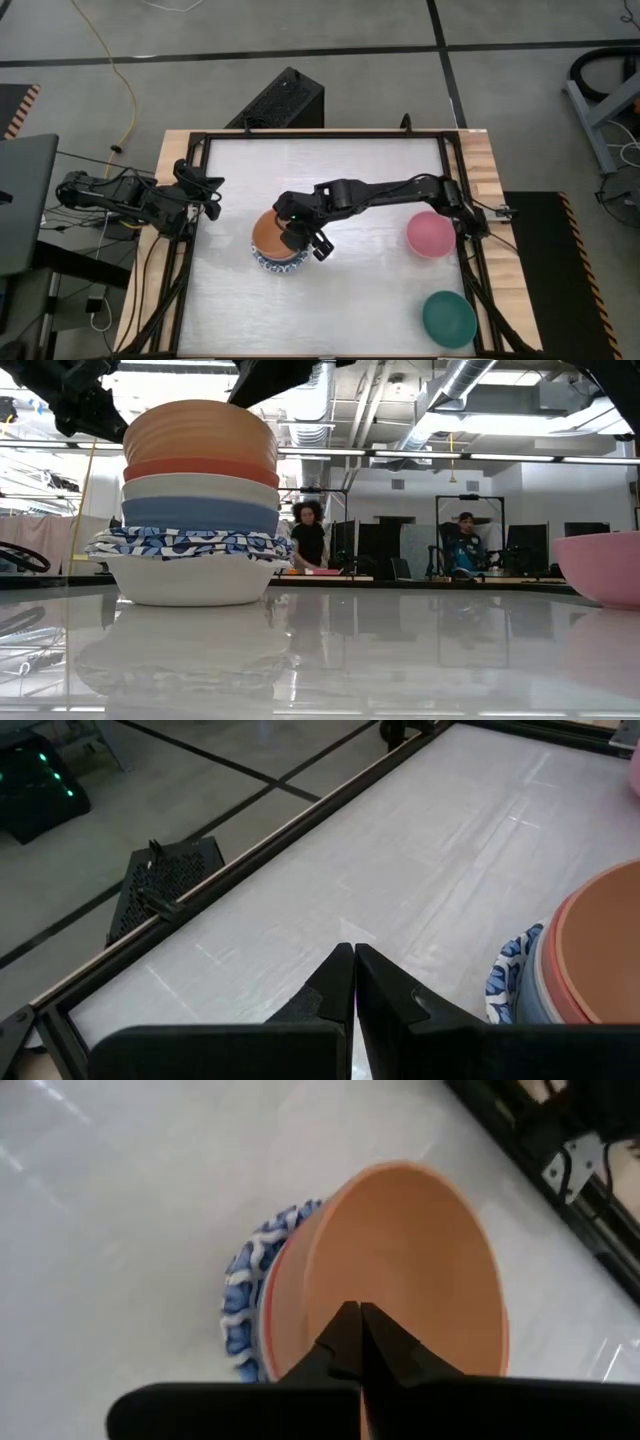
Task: Nest bowls inside each other
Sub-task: Stack the pink bowl on top of the orange bowl
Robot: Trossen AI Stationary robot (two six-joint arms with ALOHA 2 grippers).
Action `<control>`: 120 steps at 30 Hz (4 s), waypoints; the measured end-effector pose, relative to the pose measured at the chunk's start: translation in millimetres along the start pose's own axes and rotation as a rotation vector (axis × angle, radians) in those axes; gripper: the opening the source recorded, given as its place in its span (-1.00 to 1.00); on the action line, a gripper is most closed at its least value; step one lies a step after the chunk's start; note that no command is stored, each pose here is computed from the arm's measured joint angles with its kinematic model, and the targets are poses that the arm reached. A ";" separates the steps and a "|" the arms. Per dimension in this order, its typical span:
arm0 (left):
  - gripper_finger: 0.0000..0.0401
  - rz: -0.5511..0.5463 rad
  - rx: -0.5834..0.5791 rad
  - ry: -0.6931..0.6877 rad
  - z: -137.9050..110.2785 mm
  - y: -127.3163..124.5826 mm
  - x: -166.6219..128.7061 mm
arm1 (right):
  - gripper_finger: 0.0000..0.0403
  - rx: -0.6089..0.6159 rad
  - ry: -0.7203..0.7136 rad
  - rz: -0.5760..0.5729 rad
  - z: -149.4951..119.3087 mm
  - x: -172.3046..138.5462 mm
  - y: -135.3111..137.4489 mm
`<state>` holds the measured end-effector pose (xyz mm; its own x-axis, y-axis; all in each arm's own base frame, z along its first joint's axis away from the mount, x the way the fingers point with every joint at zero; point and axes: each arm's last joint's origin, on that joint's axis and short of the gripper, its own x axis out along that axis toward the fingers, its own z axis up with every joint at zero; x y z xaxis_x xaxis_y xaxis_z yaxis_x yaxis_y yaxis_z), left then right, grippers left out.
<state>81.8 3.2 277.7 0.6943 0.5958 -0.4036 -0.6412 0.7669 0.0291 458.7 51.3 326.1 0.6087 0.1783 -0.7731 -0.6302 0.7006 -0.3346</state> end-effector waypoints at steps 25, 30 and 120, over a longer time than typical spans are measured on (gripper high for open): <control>-1.00 0.000 0.001 0.000 -0.1 0.0 0.1 | -0.97 0.027 0.091 -0.043 -1.7 -26.7 5.2; -1.00 0.000 0.001 0.001 -0.2 0.0 0.1 | -0.96 0.088 0.184 -0.132 -13.9 -65.6 -1.5; -1.00 -0.007 -0.003 0.005 -0.4 -0.2 0.1 | -0.88 1.204 0.863 -0.165 -280.0 -102.5 177.6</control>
<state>81.9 2.9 277.3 0.6975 0.5889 -0.4084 -0.6370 0.7705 0.0232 149.5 -36.0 195.0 -0.1049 -0.1103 -0.9883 0.4439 0.8841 -0.1458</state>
